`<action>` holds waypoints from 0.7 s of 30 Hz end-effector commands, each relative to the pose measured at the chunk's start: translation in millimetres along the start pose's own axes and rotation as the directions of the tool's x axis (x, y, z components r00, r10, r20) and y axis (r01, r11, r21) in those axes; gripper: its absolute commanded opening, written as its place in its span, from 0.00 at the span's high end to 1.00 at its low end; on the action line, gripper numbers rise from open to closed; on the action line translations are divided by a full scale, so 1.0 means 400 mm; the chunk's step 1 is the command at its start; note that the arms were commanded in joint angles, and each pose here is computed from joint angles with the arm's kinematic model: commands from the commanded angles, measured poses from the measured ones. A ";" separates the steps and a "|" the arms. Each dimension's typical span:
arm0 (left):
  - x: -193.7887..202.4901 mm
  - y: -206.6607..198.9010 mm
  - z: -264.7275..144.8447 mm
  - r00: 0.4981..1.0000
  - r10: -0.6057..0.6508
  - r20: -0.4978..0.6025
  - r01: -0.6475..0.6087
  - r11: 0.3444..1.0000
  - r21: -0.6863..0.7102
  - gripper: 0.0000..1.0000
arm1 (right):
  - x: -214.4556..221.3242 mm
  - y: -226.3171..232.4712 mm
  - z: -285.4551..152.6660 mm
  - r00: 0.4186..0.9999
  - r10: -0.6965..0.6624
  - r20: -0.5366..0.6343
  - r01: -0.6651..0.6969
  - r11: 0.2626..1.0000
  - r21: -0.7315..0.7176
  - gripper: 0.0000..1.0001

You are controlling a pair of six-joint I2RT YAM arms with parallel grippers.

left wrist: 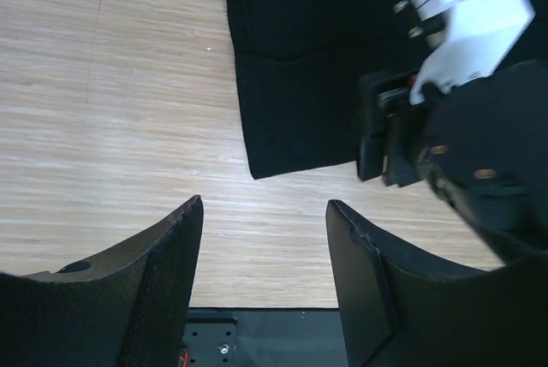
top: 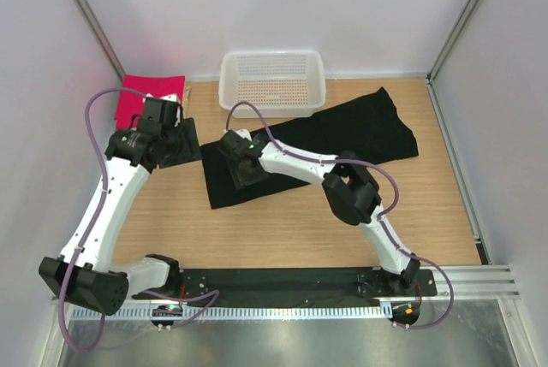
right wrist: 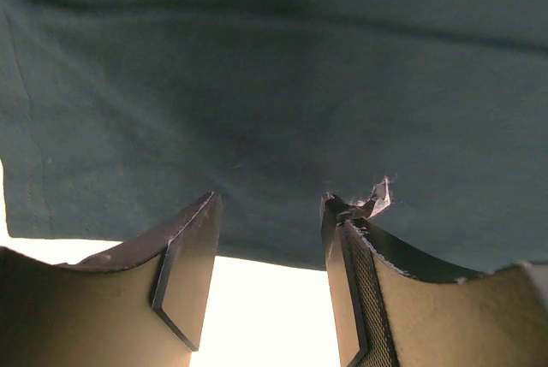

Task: Fold and stack the t-shirts
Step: Fold the tshirt

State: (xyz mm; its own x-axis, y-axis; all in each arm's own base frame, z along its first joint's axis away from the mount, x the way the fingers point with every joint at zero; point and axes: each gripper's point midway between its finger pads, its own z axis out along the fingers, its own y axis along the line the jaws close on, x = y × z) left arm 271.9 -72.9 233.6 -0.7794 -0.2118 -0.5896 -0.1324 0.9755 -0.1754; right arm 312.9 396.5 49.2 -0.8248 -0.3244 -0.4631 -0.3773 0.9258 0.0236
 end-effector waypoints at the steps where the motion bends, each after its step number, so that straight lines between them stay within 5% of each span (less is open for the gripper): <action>1: -0.024 0.001 -0.013 0.999 -0.001 0.050 0.001 1.000 0.006 0.38 | 0.010 0.029 -0.012 1.000 0.009 -0.030 -0.010 1.000 -0.023 0.43; 11: -0.028 -0.042 0.025 1.000 -0.018 0.009 0.017 0.996 0.082 0.37 | 0.231 -0.039 0.011 0.980 -0.086 -0.182 0.087 0.996 -0.005 0.44; 17: -0.022 -0.048 0.068 0.998 0.028 -0.055 -0.022 0.994 0.103 0.37 | 0.457 -0.112 -0.107 0.937 -0.153 -0.313 0.135 0.988 -0.077 0.45; 21: -0.014 -0.044 0.090 0.995 0.056 -0.082 -0.048 0.994 0.094 0.36 | 0.497 -0.174 -0.234 0.960 -0.099 -0.262 0.078 0.993 -0.086 0.44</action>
State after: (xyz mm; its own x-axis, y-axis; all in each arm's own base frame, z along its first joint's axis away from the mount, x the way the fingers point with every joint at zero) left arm 291.3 -86.5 204.1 -0.8463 -0.1888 -0.4981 -0.0944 0.9734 -0.2085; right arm 161.6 274.5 18.5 -0.8447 -0.4765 -0.2437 -0.4989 0.8659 0.0360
